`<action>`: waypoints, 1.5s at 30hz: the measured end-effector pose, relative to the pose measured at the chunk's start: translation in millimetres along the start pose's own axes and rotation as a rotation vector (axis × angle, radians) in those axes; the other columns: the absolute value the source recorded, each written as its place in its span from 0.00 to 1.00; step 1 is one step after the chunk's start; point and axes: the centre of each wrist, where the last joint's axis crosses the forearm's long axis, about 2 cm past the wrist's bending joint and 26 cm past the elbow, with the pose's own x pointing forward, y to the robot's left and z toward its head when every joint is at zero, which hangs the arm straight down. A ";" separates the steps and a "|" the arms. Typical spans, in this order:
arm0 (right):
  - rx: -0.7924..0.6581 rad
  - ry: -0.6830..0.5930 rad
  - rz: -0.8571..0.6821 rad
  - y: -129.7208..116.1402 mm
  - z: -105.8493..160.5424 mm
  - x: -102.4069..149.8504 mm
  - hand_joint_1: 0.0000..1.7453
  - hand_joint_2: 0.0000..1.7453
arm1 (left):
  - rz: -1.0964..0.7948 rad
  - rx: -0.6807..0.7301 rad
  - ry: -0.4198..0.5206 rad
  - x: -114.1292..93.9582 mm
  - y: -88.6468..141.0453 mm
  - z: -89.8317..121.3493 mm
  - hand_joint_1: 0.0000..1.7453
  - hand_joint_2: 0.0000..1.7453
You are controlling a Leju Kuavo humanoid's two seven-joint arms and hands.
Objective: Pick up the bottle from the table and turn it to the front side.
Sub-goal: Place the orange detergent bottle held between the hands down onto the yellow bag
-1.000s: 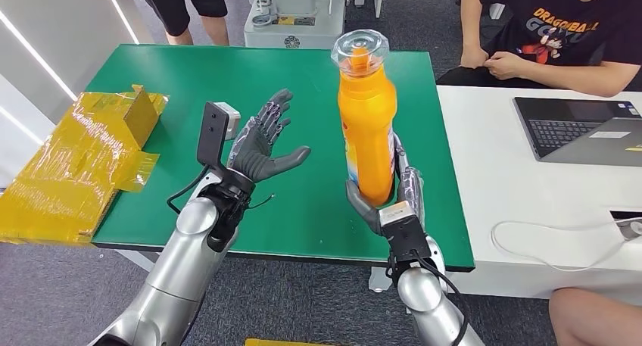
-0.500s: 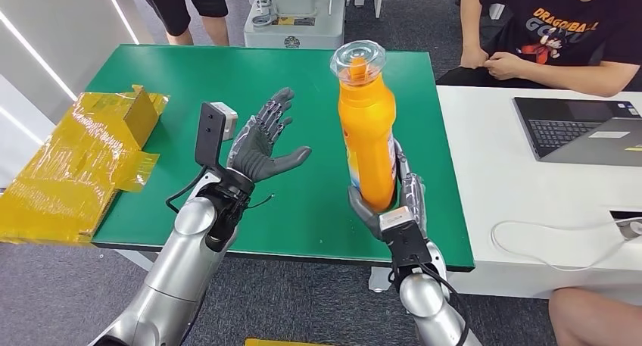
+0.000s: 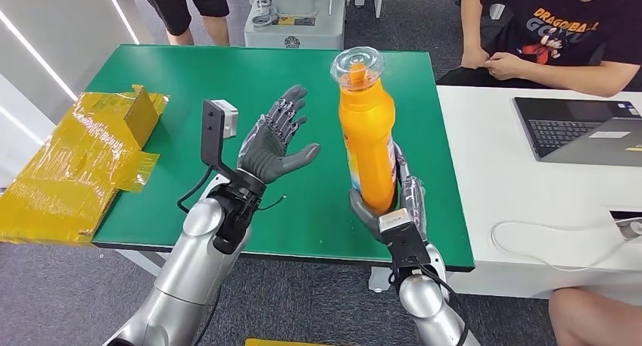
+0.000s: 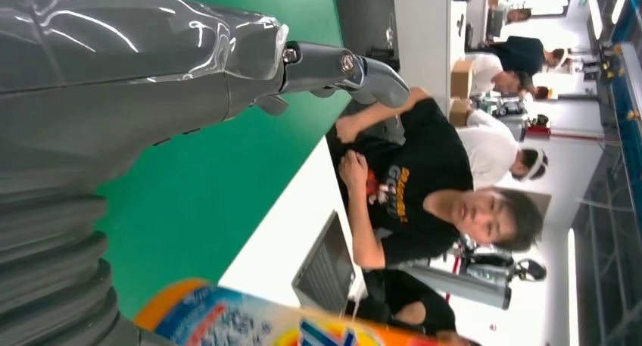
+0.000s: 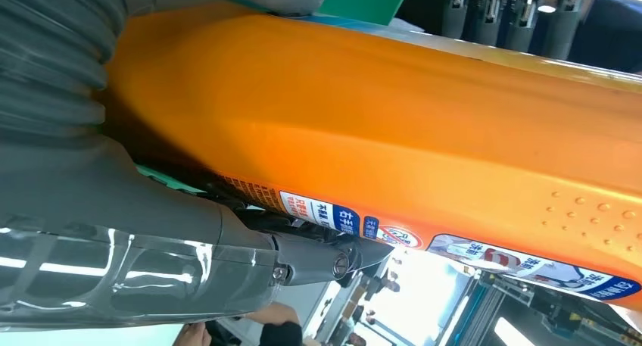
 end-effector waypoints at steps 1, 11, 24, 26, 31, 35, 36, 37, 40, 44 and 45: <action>-0.002 0.003 0.008 -0.4 -0.4 -0.8 1.00 1.00 | 0.005 -0.008 0.001 0.2 -3.6 -0.8 0.00 1.00; -0.006 0.015 0.136 -20.2 -32.1 -20.5 1.00 1.00 | 0.042 -0.069 0.001 0.7 -26.5 -7.1 0.00 1.00; 0.063 0.045 0.228 -23.9 -80.1 -33.3 1.00 1.00 | 0.063 -0.073 0.002 2.6 -33.0 -19.0 0.00 1.00; 0.067 0.048 0.224 -21.8 -82.8 -33.6 1.00 1.00 | 0.056 -0.066 -0.002 2.4 -32.4 -19.8 0.00 1.00; 0.075 0.056 0.221 -18.3 -85.9 -34.1 1.00 1.00 | 0.050 -0.057 -0.002 1.8 -31.4 -20.0 0.00 1.00; 0.080 0.060 0.221 -17.5 -86.6 -34.7 1.00 1.00 | 0.043 -0.055 -0.003 1.6 -30.6 -20.0 0.00 1.00; 0.082 0.061 0.220 -17.2 -86.7 -34.9 1.00 1.00 | 0.033 -0.051 -0.005 1.8 -30.1 -20.1 0.00 1.00; 0.085 0.064 0.219 -16.8 -86.7 -35.1 1.00 1.00 | 0.018 -0.044 -0.009 2.2 -29.3 -20.6 0.00 1.00; 0.095 0.074 0.208 -13.4 -86.0 -35.2 1.00 1.00 | -0.055 -0.017 -0.024 5.0 -24.6 -23.9 0.00 1.00; 0.106 0.087 0.196 -7.3 -84.6 -34.7 1.00 1.00 | -0.165 0.017 -0.029 9.2 -14.8 -31.5 0.00 1.00; 0.108 0.090 0.195 -6.1 -84.4 -34.7 1.00 1.00 | -0.190 0.025 -0.027 10.0 -12.0 -33.9 0.00 1.00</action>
